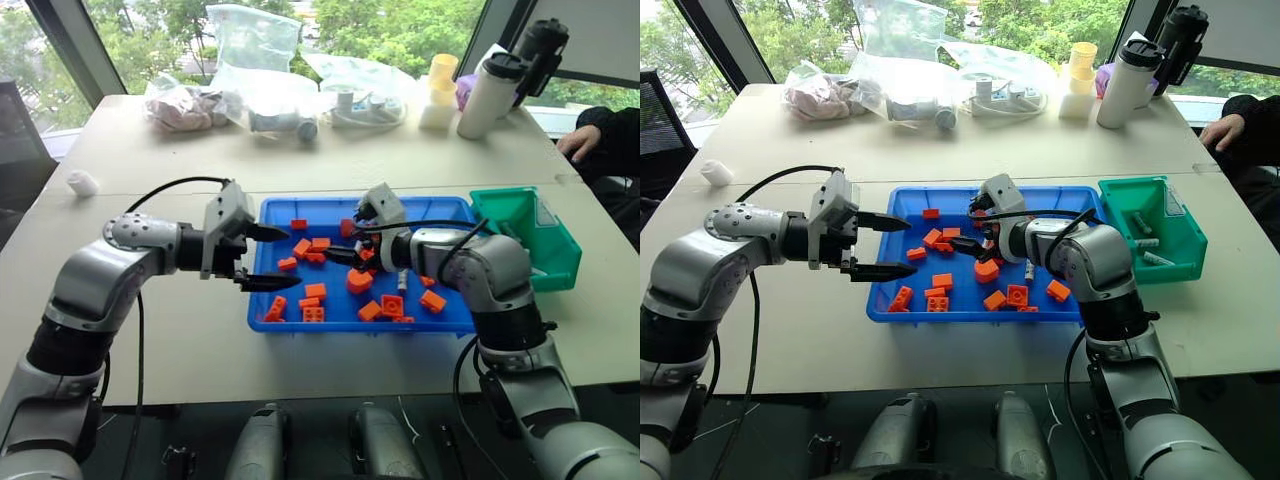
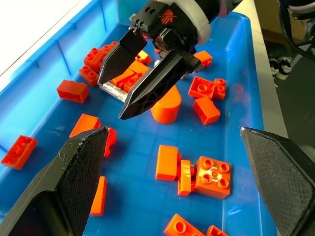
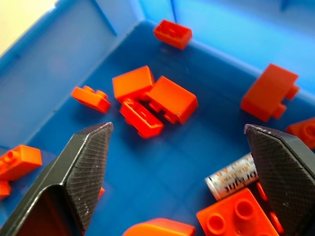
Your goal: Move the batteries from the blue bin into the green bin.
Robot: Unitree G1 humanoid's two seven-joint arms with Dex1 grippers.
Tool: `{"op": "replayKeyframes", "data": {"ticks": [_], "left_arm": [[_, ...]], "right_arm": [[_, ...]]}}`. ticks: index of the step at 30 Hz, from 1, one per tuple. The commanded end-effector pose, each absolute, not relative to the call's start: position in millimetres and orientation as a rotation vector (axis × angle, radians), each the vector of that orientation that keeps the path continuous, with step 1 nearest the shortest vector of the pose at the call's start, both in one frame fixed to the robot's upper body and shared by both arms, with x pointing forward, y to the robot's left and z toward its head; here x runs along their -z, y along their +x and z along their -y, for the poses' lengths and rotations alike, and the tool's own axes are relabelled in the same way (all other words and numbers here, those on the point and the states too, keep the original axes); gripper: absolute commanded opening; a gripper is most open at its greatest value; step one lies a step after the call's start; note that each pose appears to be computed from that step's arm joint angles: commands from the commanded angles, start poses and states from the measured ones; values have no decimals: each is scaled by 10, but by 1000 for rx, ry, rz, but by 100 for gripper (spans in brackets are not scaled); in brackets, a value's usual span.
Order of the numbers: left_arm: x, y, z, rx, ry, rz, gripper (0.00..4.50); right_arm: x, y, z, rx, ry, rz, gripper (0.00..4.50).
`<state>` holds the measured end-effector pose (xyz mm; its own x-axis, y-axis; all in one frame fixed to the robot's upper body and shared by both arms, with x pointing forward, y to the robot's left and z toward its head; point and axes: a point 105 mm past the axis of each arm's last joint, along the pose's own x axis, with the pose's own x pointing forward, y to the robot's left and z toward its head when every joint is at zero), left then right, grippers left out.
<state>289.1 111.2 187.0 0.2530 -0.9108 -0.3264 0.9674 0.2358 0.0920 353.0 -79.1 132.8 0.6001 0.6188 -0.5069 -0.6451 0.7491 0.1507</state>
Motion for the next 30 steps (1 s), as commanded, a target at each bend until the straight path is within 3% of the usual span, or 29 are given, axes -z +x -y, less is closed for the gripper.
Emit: {"op": "replayKeyframes", "data": {"ticks": [1, 12, 18, 25, 30], "left_arm": [[-1985, 2864, -1111, 1286, 303, -162, 450], [-1970, 2861, -1089, 1270, 286, -147, 450], [-1952, 2855, -1057, 1274, 273, -141, 450], [-1944, 2853, -1051, 1276, 268, -140, 450], [-1944, 2849, -1026, 1279, 263, -135, 450]], "right_arm": [[-1411, 3584, 828, -712, -86, -548, 441], [-1303, 3602, 894, -668, -141, -583, 441], [-1591, 3656, 911, -668, -153, -465, 441], [-1647, 3589, 888, -694, -212, -421, 441], [-1461, 3586, 979, -638, -193, -510, 441]]}}
